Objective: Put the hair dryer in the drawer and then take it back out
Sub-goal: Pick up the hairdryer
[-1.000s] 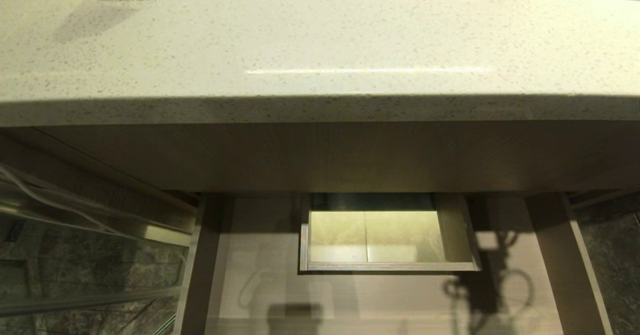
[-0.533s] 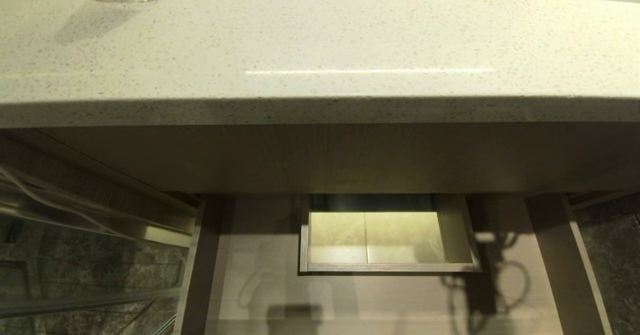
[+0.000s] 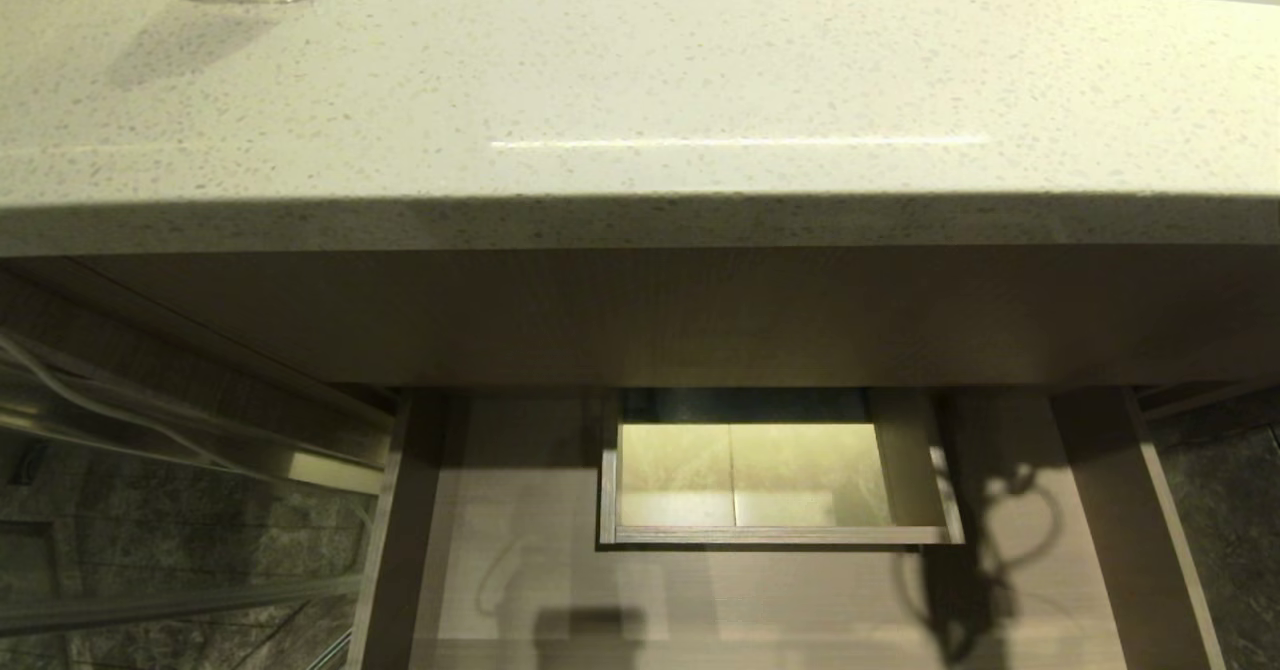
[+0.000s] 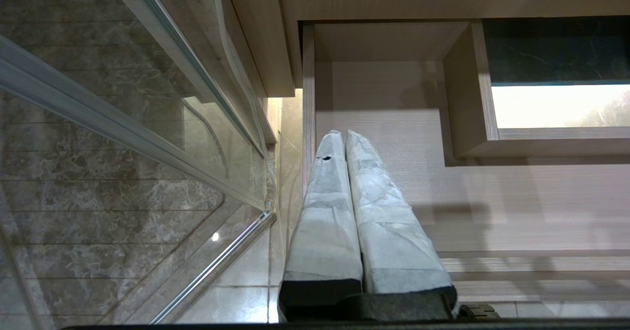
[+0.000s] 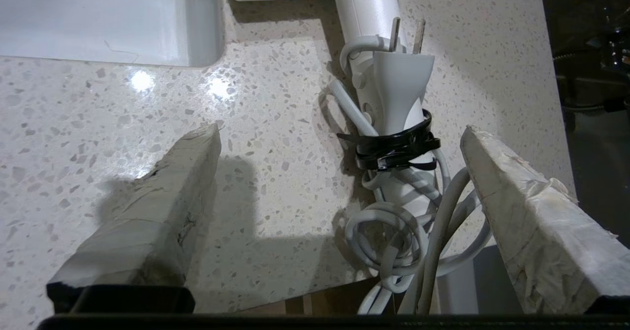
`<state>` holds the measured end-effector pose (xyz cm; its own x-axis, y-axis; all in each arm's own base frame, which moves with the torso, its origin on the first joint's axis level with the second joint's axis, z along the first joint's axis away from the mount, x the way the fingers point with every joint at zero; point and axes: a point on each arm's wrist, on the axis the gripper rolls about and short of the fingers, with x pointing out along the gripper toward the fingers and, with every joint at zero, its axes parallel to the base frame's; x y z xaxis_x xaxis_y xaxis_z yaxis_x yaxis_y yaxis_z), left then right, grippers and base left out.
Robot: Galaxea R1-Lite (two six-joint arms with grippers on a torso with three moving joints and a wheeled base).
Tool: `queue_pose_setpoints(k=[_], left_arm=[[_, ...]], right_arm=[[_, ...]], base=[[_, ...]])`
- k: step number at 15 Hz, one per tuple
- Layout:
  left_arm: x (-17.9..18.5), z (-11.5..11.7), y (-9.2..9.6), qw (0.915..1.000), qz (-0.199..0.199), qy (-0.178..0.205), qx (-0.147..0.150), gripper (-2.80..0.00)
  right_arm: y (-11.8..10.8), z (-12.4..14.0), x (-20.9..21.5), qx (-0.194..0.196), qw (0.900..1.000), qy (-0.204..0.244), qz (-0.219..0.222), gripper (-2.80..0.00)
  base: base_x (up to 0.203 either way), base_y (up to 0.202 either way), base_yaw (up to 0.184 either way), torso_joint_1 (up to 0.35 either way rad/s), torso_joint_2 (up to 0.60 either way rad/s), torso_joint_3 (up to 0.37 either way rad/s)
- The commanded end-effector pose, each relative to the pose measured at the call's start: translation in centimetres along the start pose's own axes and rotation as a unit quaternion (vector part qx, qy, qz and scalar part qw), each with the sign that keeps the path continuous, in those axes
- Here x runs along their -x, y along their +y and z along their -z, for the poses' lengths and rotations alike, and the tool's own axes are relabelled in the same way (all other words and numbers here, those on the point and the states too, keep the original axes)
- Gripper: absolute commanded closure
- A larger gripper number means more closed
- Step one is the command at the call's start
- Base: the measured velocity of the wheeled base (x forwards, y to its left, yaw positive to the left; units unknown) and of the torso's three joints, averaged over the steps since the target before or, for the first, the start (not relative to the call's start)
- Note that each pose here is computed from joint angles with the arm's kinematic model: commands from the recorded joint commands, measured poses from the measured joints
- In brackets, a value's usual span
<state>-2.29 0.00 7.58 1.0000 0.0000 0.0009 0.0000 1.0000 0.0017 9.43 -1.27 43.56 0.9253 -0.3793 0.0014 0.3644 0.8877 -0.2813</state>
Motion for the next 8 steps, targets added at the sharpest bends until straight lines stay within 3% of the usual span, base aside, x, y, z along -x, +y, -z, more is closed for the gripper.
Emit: queue_pose_setpoints(k=[1, 8], left_arm=[[0.0, 0.0, 0.0, 1.0000, -0.001, 0.000, 0.000, 0.00], [0.0, 0.0, 0.0, 1.0000, -0.001, 0.000, 0.000, 0.00]], right_arm=[[0.0, 0.0, -1.5, 0.006, 1.000, 0.016, 0.024, -2.80], [-1.3, -0.3, -5.9, -0.016, 0.995, 0.026, 0.099, -2.80]], base=[[0.000, 0.000, 0.000, 0.000, 0.00, 0.000], [0.000, 0.000, 0.000, 0.000, 0.00, 0.000]])
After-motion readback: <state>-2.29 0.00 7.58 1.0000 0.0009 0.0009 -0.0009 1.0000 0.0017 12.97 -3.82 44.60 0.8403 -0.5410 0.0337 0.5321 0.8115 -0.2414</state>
